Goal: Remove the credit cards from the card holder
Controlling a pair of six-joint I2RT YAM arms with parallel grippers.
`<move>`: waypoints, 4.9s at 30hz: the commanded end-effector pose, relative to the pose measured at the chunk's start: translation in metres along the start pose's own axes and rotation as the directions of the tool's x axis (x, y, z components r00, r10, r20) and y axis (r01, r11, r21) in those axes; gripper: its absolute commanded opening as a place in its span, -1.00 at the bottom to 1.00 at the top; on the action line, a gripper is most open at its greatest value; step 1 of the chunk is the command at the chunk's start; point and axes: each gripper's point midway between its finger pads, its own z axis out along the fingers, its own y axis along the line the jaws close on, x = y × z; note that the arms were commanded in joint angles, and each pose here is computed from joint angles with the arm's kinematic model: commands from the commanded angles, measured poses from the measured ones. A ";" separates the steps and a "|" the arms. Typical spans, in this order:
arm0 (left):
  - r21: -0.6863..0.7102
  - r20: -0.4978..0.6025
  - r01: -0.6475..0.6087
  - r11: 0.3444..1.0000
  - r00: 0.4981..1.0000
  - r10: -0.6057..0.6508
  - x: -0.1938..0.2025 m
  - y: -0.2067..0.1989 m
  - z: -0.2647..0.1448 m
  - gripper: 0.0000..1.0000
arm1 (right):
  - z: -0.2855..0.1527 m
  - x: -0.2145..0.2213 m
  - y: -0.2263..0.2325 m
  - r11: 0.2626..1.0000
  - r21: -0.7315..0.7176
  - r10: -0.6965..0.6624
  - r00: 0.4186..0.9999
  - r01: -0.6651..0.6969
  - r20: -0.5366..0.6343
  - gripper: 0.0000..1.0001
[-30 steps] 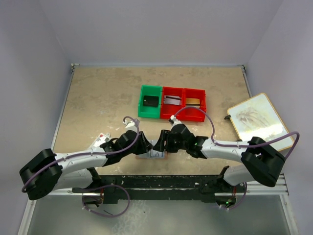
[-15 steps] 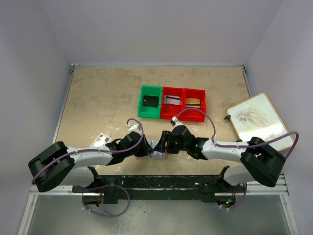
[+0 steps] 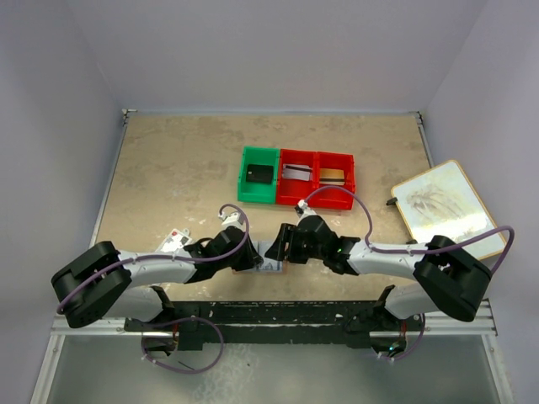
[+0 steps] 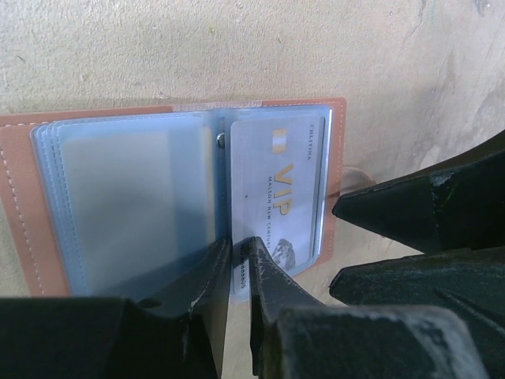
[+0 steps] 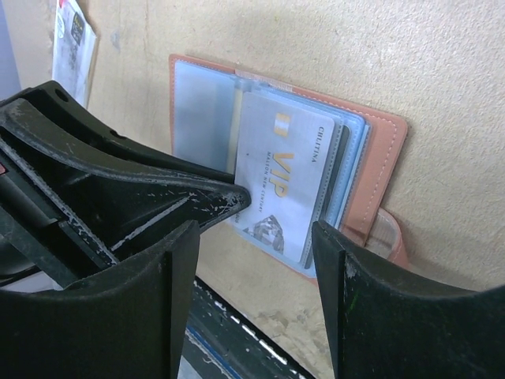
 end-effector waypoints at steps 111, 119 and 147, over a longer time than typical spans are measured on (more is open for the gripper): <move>-0.286 0.069 -0.107 0.952 0.989 0.132 -0.015 0.063 -0.032 -0.65 | 0.024 -0.012 0.020 0.989 -0.128 -0.069 0.998 0.070 0.010 0.07; -0.279 0.061 -0.108 0.954 0.990 0.130 -0.013 0.061 -0.029 -0.68 | 0.014 -0.020 0.049 0.965 -0.232 -0.119 0.993 0.122 0.027 0.00; -0.266 0.104 -0.077 0.961 0.989 0.108 -0.020 0.058 -0.032 -0.69 | 0.004 -0.026 0.095 0.899 -0.388 -0.208 0.978 0.202 0.028 0.13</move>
